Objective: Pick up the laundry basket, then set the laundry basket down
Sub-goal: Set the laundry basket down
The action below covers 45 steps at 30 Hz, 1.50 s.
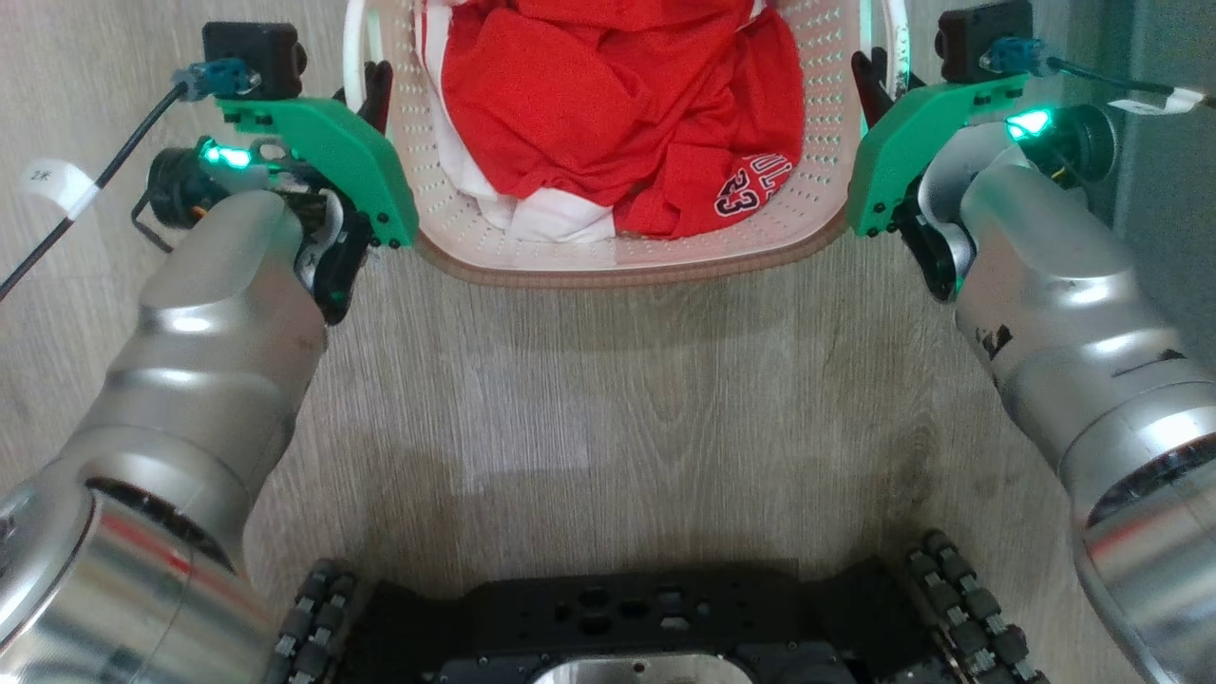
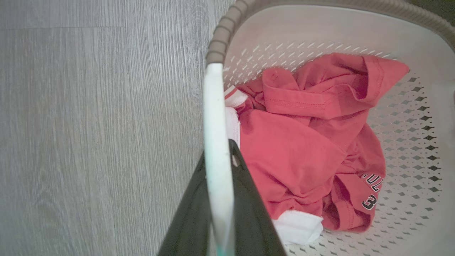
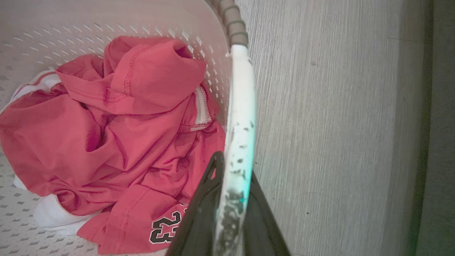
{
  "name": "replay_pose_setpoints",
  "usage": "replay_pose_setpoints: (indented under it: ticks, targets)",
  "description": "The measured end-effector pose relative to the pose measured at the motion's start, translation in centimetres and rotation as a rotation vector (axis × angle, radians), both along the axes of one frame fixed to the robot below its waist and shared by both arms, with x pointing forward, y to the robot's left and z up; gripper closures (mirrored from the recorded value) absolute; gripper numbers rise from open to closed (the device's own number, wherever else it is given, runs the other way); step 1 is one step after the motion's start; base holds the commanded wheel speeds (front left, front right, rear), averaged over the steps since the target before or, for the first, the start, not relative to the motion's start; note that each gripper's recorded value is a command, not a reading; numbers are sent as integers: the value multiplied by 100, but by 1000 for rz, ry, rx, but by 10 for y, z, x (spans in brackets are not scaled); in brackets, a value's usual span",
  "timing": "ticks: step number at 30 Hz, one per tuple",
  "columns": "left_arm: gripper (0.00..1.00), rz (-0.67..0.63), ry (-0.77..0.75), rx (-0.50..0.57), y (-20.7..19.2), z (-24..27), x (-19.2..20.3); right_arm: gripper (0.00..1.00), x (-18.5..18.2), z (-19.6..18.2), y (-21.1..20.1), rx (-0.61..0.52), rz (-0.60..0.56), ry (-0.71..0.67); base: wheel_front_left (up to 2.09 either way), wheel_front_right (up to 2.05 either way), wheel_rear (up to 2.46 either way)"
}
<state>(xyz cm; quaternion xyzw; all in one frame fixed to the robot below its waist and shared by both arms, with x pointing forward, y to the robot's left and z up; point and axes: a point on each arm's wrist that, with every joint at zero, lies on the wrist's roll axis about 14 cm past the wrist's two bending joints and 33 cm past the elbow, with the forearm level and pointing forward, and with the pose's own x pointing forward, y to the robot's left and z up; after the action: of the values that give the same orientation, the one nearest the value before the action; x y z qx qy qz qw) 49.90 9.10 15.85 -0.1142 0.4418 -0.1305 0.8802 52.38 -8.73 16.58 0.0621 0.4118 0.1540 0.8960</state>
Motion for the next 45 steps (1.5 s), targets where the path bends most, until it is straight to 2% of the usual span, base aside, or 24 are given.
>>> replay_pose_setpoints:
  ticks: [10, 30, 31, 32, 33, 45]
  targets:
    - [100, -6, 14, -19, -7, -11, -4, 100, -3, -13, -6, -31, 16, 19, 0, 0, 0]
    - [100, -18, 21, -34, -12, -10, -7, 100, 1, -14, -8, -64, 28, 15, 0, 0, 0]
    - [84, -16, 21, -33, -11, -10, -7, 98, 1, -14, -8, -65, 28, 15, 0, 0, 0]
    - [0, -13, 20, -38, -12, -9, -7, 51, 1, -14, -8, -66, 30, 15, 0, 0, 0]
    - [0, -13, 19, -38, -12, -9, -6, 0, 1, -14, -8, -66, 29, 18, 0, 0, 0]
    - [0, -13, 8, -29, -5, -3, -3, 0, -4, -11, -2, -51, 51, 29, 0, 0, 0]
